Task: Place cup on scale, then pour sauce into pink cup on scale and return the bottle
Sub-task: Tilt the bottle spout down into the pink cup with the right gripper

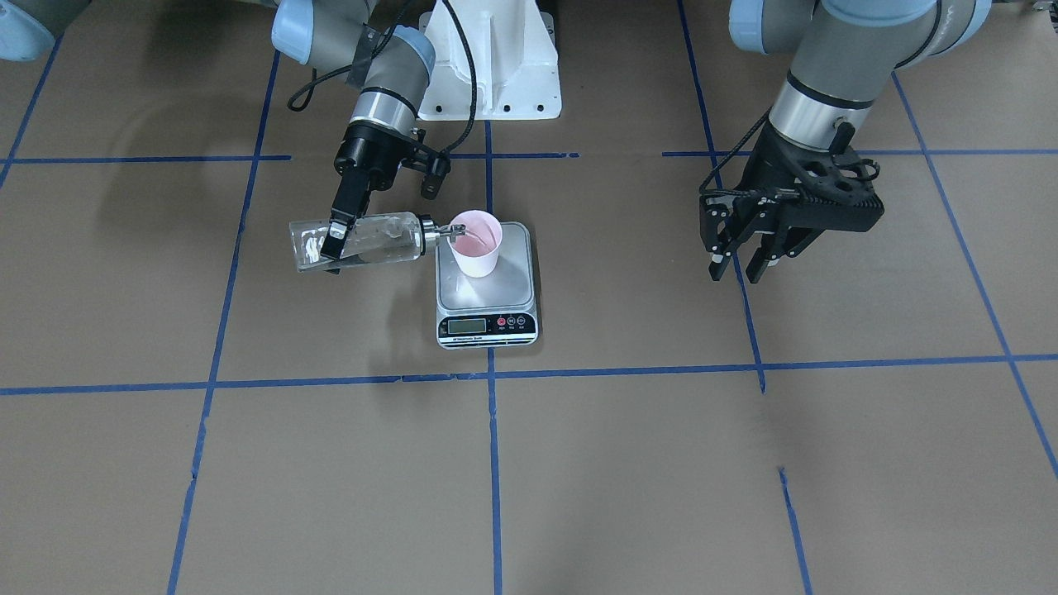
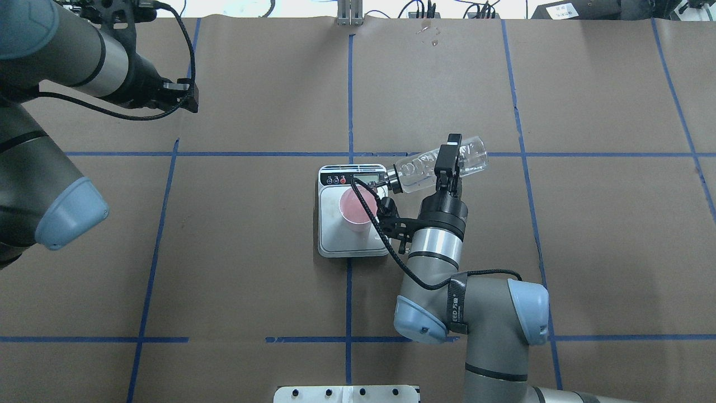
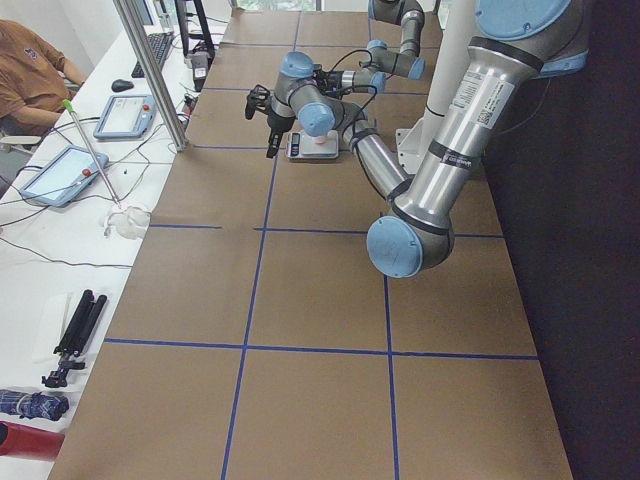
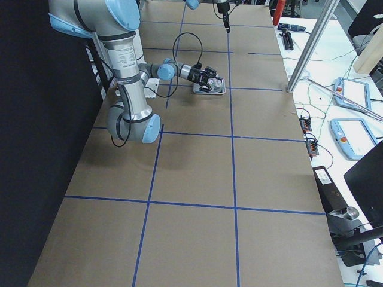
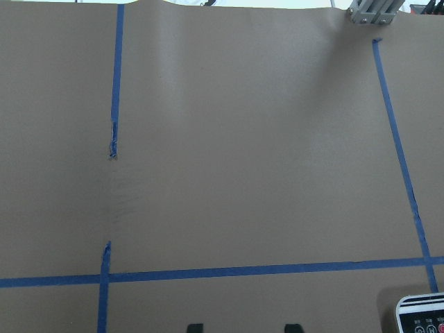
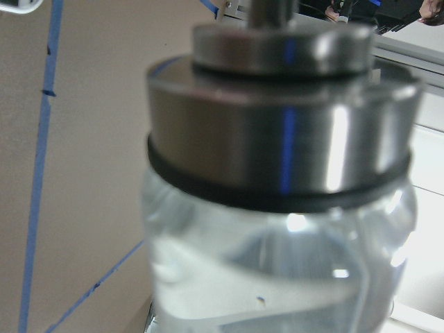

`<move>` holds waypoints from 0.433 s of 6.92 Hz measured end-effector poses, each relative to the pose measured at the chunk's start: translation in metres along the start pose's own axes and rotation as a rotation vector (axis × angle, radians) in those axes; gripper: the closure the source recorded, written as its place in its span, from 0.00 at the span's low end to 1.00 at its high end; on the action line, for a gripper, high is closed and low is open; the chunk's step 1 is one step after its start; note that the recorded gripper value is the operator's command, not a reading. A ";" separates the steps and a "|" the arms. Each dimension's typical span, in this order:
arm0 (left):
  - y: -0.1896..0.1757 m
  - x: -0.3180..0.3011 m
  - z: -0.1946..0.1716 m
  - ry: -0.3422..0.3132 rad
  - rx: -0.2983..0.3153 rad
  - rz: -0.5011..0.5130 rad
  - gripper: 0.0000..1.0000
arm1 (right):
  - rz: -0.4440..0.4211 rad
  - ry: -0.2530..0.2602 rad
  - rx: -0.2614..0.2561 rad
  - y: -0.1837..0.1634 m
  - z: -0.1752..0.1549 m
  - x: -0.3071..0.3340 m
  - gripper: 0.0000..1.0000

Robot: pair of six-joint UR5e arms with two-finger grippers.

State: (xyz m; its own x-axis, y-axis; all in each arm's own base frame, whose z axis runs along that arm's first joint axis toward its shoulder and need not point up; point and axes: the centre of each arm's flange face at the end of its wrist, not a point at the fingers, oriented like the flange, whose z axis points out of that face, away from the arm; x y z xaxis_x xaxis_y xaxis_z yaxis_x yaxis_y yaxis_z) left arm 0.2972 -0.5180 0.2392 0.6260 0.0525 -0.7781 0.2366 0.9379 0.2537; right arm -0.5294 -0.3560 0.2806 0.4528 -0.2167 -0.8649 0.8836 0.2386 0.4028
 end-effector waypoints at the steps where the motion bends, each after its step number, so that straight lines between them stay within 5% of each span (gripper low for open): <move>1: 0.000 0.000 0.001 -0.001 -0.001 0.000 0.50 | -0.011 0.005 0.001 0.000 0.000 0.001 1.00; 3: 0.001 -0.001 0.002 -0.002 -0.003 -0.001 0.50 | -0.020 0.011 0.001 0.002 0.000 0.001 1.00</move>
State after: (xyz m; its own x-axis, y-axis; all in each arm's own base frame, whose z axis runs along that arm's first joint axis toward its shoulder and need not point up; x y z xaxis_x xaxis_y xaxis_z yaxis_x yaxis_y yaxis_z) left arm 0.2981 -0.5180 0.2414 0.6274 0.0512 -0.7770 0.2349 0.9389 0.2515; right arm -0.5273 -0.3561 0.2806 0.4334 -0.2110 -0.8762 0.8927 0.2336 0.3853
